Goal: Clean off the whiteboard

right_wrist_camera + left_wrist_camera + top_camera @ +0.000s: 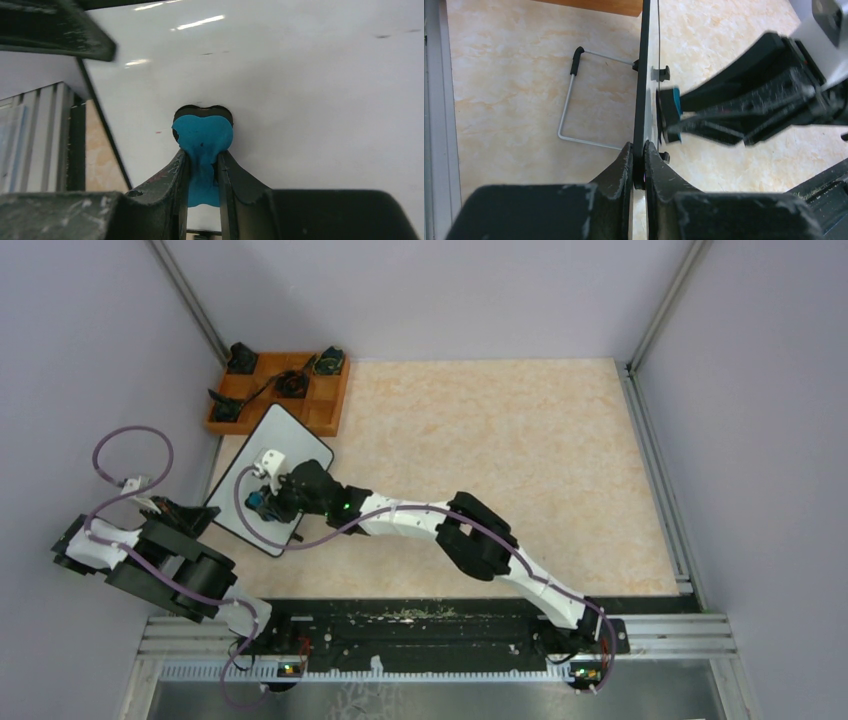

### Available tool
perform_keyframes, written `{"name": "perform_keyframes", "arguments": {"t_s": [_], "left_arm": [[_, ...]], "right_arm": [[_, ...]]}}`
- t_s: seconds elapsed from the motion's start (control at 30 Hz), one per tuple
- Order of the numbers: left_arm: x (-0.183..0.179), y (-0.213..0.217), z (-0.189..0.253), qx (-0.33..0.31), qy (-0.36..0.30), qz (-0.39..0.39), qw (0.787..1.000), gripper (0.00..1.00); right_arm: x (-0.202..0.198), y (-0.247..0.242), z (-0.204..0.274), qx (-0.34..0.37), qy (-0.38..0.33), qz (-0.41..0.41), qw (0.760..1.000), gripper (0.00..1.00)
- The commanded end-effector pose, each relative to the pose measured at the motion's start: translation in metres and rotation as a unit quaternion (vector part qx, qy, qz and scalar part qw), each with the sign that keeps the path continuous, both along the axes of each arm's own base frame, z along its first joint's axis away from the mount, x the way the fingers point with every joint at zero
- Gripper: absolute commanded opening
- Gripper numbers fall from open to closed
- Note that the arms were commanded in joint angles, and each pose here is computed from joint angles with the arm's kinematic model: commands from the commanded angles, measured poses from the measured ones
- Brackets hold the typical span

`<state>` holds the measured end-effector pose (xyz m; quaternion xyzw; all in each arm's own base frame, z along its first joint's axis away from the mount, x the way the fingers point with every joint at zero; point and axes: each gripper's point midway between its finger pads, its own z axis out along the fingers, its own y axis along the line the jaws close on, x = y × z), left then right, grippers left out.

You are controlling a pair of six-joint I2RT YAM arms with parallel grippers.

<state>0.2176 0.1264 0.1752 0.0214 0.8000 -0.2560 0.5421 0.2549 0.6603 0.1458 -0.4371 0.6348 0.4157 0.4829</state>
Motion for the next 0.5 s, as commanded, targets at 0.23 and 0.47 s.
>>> {"name": "perform_keyframes", "arguments": {"t_s": [0.23,0.47], "left_arm": [[-0.008,0.002,-0.016,0.055,0.018,-0.023,0.998,0.00],[-0.008,-0.001,-0.017,0.053,0.019,-0.024,0.998,0.00]], "right_arm": [[-0.051,0.034,0.006,0.014,-0.020,0.038,0.999,0.00],[-0.034,0.033,0.004,0.011,-0.019,0.028,0.999,0.00]]}}
